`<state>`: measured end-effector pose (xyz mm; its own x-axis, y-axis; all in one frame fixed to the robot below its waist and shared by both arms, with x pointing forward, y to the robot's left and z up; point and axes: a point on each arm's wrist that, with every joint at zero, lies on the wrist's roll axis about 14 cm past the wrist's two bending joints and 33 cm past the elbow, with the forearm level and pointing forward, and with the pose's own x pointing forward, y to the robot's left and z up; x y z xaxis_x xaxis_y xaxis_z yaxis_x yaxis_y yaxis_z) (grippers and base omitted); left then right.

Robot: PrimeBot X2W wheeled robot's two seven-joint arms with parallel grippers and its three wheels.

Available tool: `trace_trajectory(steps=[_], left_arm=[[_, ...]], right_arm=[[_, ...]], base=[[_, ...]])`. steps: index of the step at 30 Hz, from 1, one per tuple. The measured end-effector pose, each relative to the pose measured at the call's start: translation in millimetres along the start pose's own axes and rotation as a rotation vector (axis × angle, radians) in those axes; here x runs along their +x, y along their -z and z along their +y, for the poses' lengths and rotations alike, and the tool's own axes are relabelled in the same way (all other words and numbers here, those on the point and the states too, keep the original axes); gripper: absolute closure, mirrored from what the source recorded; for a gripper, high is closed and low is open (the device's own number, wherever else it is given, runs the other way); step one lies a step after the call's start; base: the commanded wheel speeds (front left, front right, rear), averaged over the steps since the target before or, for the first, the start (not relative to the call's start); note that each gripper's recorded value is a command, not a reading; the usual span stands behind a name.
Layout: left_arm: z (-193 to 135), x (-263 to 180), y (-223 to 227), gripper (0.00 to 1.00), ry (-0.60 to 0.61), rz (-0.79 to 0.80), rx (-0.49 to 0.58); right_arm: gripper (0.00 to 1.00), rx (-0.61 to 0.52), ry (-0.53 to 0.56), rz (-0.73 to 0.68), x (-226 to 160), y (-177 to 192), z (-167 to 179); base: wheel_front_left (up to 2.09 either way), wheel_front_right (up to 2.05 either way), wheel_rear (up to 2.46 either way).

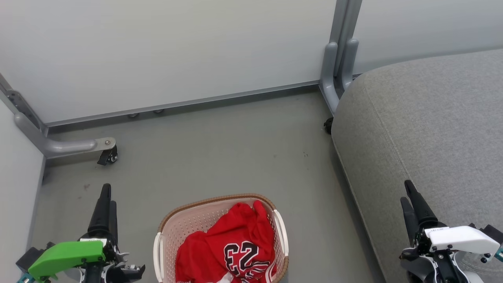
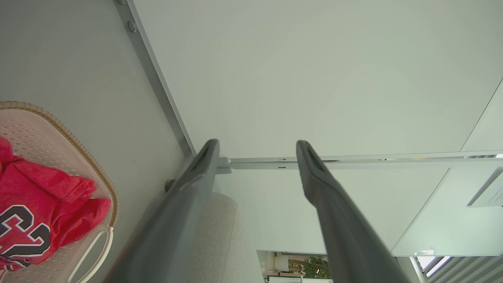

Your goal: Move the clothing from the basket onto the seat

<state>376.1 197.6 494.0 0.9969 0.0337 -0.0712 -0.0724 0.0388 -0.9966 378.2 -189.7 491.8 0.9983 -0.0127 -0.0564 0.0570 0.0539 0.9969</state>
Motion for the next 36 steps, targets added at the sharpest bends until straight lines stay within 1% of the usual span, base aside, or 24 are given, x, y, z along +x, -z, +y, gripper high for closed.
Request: trace_trajectory(steps=[7, 15, 20, 25, 36], left_arm=[[-6, 0, -2, 0.00, 0.016, -0.020, 0.101], [-15, 1, -2, 0.00, 0.033, -0.035, 0.253], [-20, 2, -3, 0.00, 0.036, -0.052, 0.343], [-24, 2, -1, 0.00, 0.039, -0.061, 0.449], [-32, 2, 8, 0.00, 0.055, -0.072, 0.689]], right_arm=[[0.00, -0.119, -0.025, -0.002, -1, 2, 6], [0.00, -0.257, -0.059, -0.017, 0, 0, 16], [0.00, -0.363, -0.086, -0.023, 1, 2, 23], [0.00, -0.448, -0.118, -0.026, 1, 5, 32], [0.00, -0.674, -0.184, -0.029, 1, 14, 47]], base=[[0.00, 0.00, 0.00], [0.00, 0.00, 0.00], [0.00, 0.00, 0.00], [0.00, 0.00, 0.00], [0.00, 0.00, 0.00]])
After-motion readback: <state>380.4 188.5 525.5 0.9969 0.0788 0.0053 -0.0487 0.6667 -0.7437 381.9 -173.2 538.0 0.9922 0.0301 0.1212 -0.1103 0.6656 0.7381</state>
